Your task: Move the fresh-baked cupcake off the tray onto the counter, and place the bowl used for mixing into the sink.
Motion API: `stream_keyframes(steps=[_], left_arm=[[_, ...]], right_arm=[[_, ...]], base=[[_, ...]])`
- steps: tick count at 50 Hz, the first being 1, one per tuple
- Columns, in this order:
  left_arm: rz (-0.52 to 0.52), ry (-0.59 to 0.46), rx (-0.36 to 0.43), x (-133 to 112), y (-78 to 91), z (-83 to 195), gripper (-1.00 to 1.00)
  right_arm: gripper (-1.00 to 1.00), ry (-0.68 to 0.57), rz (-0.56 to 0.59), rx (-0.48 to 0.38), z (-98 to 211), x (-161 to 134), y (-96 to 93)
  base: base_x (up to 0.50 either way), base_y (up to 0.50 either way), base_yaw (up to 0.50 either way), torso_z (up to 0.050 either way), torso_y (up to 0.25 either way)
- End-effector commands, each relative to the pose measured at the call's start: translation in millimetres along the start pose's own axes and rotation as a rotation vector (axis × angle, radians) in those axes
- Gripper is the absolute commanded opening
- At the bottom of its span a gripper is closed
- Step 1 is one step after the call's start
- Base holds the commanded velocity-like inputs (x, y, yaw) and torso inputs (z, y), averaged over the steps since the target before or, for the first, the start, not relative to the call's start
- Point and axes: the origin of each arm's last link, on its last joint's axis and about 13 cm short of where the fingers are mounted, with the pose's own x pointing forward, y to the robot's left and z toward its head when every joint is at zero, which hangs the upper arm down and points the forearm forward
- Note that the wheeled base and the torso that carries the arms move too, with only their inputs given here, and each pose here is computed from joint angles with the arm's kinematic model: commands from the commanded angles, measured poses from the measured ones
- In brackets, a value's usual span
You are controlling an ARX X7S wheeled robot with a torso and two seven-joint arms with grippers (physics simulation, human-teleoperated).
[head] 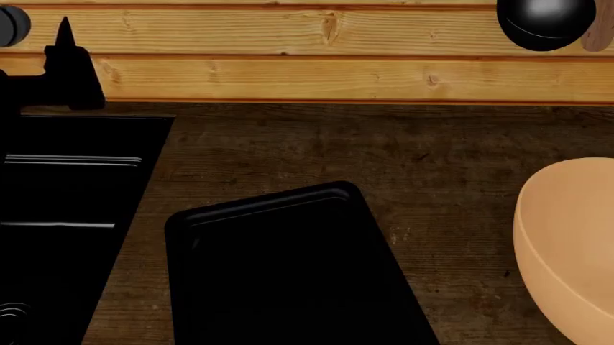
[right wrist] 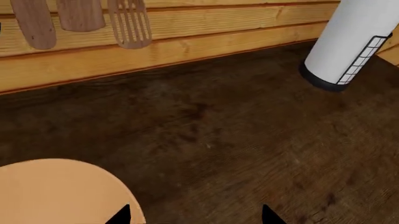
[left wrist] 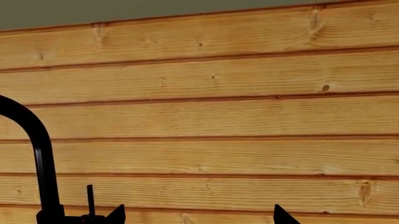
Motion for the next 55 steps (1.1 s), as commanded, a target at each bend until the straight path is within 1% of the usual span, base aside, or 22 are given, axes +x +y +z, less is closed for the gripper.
stream_keyframes(steps=[1, 2, 3, 6, 9, 10, 11, 13, 15, 17, 18, 20, 22, 26, 28, 29, 33, 37, 44, 51, 55], left_arm=[[-0.002, -0.003, -0.016, 1.7, 0.3, 1.7, 1.00], [0.000, -0.003, -0.016, 2.2, 0.4, 1.8, 1.00], [0.001, -0.002, -0.017, 2.4, 0.4, 1.6, 1.00], [0.001, -0.003, -0.018, 2.0, 0.5, 1.5, 1.00], [0.002, -0.001, -0.017, 2.0, 0.9, 1.1, 1.00], [0.002, -0.001, -0.016, 2.1, 0.8, 1.0, 1.00], [0.002, -0.001, -0.016, 2.3, 0.6, 1.2, 1.00], [0.001, 0.000, -0.015, 2.9, -0.1, 1.3, 1.00], [0.002, 0.000, -0.016, 3.0, -0.3, 1.3, 1.00], [0.003, 0.000, -0.016, 2.8, -0.4, 0.5, 1.00], [0.003, 0.002, -0.016, 2.6, -0.4, 0.1, 1.00], [0.003, 0.004, -0.013, 2.8, -0.2, 0.3, 1.00], [0.005, 0.002, -0.013, 3.9, -0.1, 1.5, 1.00], [0.003, 0.006, -0.015, 3.7, -1.1, -0.9, 1.00], [0.001, 0.007, -0.013, 3.0, -1.1, -1.1, 1.00], [0.003, 0.006, -0.014, 3.2, -0.5, -1.0, 1.00], [0.003, 0.005, -0.013, 3.2, -0.2, -1.7, 1.00], [0.003, 0.007, -0.014, 3.2, 0.1, -2.7, 1.00], [0.006, 0.009, -0.014, 3.1, 0.9, -4.0, 1.00], [0.004, 0.011, -0.015, 3.3, 0.4, -4.4, 1.00], [0.002, 0.011, -0.015, 3.3, 0.1, -4.8, 1.00]], right_arm=[[1.00, 0.029, 0.092, -0.010, 18.1, -3.7, 9.2], [1.00, 0.035, 0.151, -0.010, 22.8, -6.0, 10.8], [1.00, 0.046, 0.171, -0.013, 24.3, -6.5, 11.4], [1.00, 0.068, 0.167, -0.021, 30.5, -6.9, 8.7], [1.00, 0.103, 0.187, -0.041, 34.5, -8.6, 7.3], [1.00, 0.118, 0.184, -0.028, 36.0, -8.6, 6.0], [1.00, 0.129, 0.173, -0.041, 38.8, -9.7, 3.8], [1.00, 0.153, 0.173, -0.032, 46.8, -11.2, 0.1], [1.00, 0.187, 0.187, -0.035, 58.4, -14.5, -2.5], [1.00, 0.222, 0.223, -0.013, 64.2, -13.6, -5.1], [1.00, 0.204, 0.214, -0.020, 65.7, -12.5, -6.9], [1.00, 0.225, 0.234, -0.032, 67.7, -11.2, -10.1], [1.00, 0.234, 0.227, -0.041, 72.8, -12.7, -13.4], [1.00, 0.259, 0.217, -0.087, 81.2, -15.1, -17.0], [1.00, 0.298, 0.189, -0.131, 82.0, -13.1, -17.5], [1.00, 0.298, 0.178, -0.143, 82.0, -10.9, -16.9], [1.00, 0.301, 0.181, -0.136, 79.5, -5.5, -14.2], [1.00, 0.307, 0.175, -0.136, 75.8, 0.4, -8.6], [1.00, 0.321, 0.196, -0.138, 68.8, 11.8, 2.4], [1.00, 0.331, 0.196, -0.141, 64.7, 18.6, 5.7], [1.00, 0.350, 0.198, -0.143, 56.6, 28.0, 8.5]], base=[[0.00, 0.00, 0.00, 0.000, 0.000], [0.00, 0.00, 0.00, 0.000, 0.000], [0.00, 0.00, 0.00, 0.000, 0.000], [0.00, 0.00, 0.00, 0.000, 0.000], [0.00, 0.00, 0.00, 0.000, 0.000], [0.00, 0.00, 0.00, 0.000, 0.000], [0.00, 0.00, 0.00, 0.000, 0.000], [0.00, 0.00, 0.00, 0.000, 0.000], [0.00, 0.00, 0.00, 0.000, 0.000], [0.00, 0.00, 0.00, 0.000, 0.000], [0.00, 0.00, 0.00, 0.000, 0.000], [0.00, 0.00, 0.00, 0.000, 0.000], [0.00, 0.00, 0.00, 0.000, 0.000], [0.00, 0.00, 0.00, 0.000, 0.000], [0.00, 0.00, 0.00, 0.000, 0.000], [0.00, 0.00, 0.00, 0.000, 0.000], [0.00, 0.00, 0.00, 0.000, 0.000], [0.00, 0.00, 0.00, 0.000, 0.000], [0.00, 0.00, 0.00, 0.000, 0.000], [0.00, 0.00, 0.00, 0.000, 0.000], [0.00, 0.00, 0.00, 0.000, 0.000]])
